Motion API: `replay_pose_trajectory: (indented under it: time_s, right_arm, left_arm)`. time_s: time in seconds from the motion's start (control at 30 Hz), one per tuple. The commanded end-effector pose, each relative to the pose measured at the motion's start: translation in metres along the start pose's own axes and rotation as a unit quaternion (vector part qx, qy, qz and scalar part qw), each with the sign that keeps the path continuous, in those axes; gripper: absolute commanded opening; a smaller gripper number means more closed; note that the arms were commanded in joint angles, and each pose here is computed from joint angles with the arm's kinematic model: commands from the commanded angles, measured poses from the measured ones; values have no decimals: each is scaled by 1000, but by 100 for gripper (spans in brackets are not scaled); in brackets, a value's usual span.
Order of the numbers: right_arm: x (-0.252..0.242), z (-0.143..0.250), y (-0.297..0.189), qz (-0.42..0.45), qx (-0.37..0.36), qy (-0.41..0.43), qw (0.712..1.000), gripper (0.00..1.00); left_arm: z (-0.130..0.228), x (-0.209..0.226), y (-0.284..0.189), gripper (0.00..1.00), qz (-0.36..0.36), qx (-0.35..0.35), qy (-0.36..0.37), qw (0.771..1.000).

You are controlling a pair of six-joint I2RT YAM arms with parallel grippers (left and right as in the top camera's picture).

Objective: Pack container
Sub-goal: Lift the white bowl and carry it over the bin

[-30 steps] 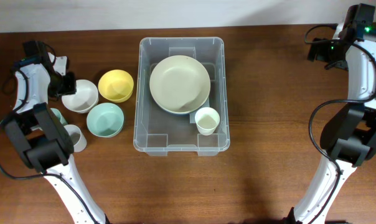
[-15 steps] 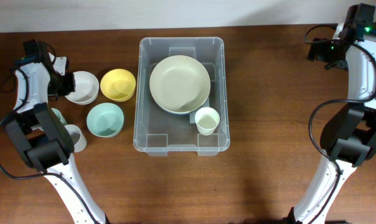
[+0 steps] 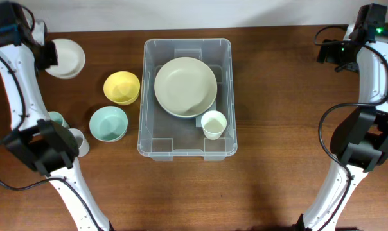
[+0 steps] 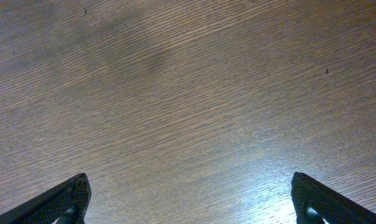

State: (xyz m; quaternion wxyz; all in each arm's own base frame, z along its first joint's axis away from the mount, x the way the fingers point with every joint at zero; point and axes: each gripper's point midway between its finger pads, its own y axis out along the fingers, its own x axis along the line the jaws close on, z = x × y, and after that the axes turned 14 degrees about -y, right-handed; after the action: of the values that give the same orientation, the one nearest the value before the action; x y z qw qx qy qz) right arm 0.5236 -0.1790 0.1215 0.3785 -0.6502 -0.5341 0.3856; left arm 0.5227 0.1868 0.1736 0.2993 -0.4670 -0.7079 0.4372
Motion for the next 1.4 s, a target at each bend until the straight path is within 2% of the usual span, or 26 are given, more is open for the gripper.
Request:
replay_pose_trajectory:
  time_s: [0.0,0.17,0.23,0.37,0.63,0.8,0.93,1.23,1.37]
  right_arm:
    - [0,-1,-6,0,-5,6,1000,99]
    - [0,-1,-6,0,-5,6,1000,99]
    - [0,-1,-6,0,-5,6,1000,99]
    - [0,-1,-6,0,-5,6,1000,99]
    - [0,-1,-6,0,-5,6,1000,99]
    - [0,-1,-6,0,-5,6,1000,99]
    - [0,-1,-6,0,-5,6,1000,99]
    - [0,-1,-6,0,-5,6,1000,99]
    - [0,-1,-6,0,-5,6,1000,99]
  left_arm:
    - [0,-38,-37,1,20,-10,7,1000]
    - [37,-98,-65,1,82,45,38,995]
    - [61,-130,-72,1,114,82,62,988]
    - [84,-190,-84,1,192,108,96,971]
    - [127,-268,-108,1,227,119,179,950]
    - [142,-291,-123,1,239,116,207,942]
    - [147,-301,-153,1,254,94,224,936]
    - [148,-291,-268,1,296,-11,230,927]
    - [158,-279,-329,1,326,-64,239,913]
